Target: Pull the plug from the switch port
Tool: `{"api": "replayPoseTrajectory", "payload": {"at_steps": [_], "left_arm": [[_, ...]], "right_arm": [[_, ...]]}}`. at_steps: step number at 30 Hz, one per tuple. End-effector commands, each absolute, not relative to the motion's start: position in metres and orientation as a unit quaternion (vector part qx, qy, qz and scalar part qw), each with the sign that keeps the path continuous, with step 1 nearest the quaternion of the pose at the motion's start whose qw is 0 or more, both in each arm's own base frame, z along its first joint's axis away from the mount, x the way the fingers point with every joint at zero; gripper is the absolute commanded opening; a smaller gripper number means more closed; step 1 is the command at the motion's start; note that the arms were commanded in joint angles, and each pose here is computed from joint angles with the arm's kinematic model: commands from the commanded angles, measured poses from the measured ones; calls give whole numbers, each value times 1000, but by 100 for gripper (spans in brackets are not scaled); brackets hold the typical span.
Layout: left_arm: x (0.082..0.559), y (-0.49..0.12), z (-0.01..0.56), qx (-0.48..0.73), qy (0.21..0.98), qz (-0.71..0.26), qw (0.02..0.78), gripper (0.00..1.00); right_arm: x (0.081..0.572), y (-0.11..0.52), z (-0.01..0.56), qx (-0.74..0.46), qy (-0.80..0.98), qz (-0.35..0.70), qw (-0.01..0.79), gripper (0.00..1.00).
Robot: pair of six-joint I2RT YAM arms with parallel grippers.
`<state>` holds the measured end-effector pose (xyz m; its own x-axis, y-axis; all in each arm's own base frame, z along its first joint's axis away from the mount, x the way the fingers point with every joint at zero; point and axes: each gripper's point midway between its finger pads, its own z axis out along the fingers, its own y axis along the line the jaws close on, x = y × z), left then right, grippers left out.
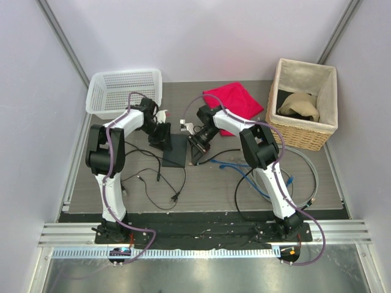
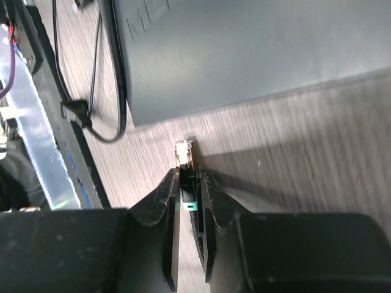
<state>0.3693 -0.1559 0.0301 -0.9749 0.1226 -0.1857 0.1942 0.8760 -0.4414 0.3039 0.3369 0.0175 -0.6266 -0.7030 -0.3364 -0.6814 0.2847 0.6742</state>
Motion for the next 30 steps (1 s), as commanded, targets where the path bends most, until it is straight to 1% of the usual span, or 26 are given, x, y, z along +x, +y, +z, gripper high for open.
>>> {"api": "replayPoseTrajectory", "payload": {"at_steps": [1,3,6,14,17,23,24,26,28,30], "left_arm": [[370,-131,-1,92,979,-168,66,48],[368,-132,-3,91,979,-169,64,48],[369,-132,-2,92,979,-169,66,48],[370,-133,-3,90,979,-171,65,48],[373,-133,-1,89,979,-173,68,48],[372,-133,2,91,979,-171,67,48],[373,-133,3,92,978,-172,69,48],[374,-134,6,94,978,-172,73,48],[376,-133,8,97,977,-172,79,48],[377,-133,9,98,977,-171,82,48]], "right_arm": [[286,291,-35,456,-824,-326,86,1],[277,293,-32,442,-823,-344,97,1],[276,296,-25,442,-820,-351,90,1],[295,291,-6,460,-819,-340,50,1],[303,295,9,474,-812,-340,24,1],[325,300,56,511,-794,-325,-59,1],[331,295,58,510,-796,-317,-71,1],[339,287,78,505,-801,-306,-103,1],[348,266,90,488,-814,-291,-123,1],[350,246,91,465,-830,-281,-124,1]]}}
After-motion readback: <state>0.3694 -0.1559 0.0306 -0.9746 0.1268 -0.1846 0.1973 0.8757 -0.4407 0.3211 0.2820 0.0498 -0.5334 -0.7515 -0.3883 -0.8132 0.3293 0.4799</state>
